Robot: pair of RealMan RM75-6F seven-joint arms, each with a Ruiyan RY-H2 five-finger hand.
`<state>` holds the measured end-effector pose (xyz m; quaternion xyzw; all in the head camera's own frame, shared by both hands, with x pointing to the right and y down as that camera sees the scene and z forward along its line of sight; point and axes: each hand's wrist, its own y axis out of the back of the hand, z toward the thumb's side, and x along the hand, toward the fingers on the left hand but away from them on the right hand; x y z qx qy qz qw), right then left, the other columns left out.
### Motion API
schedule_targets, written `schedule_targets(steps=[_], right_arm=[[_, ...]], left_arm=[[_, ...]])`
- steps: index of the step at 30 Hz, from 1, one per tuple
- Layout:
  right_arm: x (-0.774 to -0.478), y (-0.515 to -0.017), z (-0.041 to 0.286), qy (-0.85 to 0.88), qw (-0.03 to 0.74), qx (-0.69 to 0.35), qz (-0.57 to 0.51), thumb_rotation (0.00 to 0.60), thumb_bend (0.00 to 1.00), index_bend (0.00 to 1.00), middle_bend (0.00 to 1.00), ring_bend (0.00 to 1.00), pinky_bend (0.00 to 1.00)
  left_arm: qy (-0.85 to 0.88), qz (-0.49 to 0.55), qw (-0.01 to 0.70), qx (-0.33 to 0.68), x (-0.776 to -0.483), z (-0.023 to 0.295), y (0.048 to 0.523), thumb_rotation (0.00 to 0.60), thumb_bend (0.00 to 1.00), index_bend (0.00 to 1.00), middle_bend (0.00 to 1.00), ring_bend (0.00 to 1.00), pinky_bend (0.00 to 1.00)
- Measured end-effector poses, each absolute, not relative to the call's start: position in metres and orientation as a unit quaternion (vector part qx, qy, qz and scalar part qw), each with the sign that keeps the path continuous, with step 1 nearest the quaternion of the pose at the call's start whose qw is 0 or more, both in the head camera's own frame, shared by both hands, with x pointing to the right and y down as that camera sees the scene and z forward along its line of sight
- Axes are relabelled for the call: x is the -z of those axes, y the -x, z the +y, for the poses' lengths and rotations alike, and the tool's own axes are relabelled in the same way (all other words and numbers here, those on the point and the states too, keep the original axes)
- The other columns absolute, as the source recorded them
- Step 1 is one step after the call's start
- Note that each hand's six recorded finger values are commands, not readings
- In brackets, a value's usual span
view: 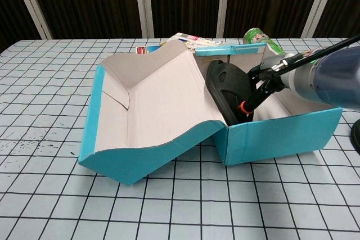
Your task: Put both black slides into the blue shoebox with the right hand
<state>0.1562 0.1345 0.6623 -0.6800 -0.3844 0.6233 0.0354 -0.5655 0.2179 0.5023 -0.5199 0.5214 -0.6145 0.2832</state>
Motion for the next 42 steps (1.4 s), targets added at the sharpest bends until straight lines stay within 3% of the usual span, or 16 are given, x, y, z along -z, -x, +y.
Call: schedule_targets(steps=[11, 25, 42], right_arm=[[-0.656, -0.163, 0.132, 0.684, 0.035, -0.638, -0.353, 0.600, 0.44, 0.13, 0.07, 0.03, 0.02], [-0.655, -0.168, 0.137, 0.696, 0.024, -0.641, -0.322, 0.600, 0.20, 0.02, 0.00, 0.02, 0.01], [-0.646, -0.179, 0.125, 0.689, 0.034, -0.637, -0.343, 0.600, 0.19, 0.00, 0.00, 0.02, 0.01]], left_arm=[[0.520, 0.521, 0.283, 0.615, -0.502, 0.218, 0.565, 0.600, 0.37, 0.09, 0.00, 0.00, 0.09], [0.520, 0.520, 0.284, 0.616, -0.503, 0.218, 0.564, 0.600, 0.37, 0.09, 0.00, 0.00, 0.09], [0.521, 0.520, 0.283, 0.616, -0.503, 0.218, 0.565, 0.600, 0.37, 0.09, 0.00, 0.00, 0.09]])
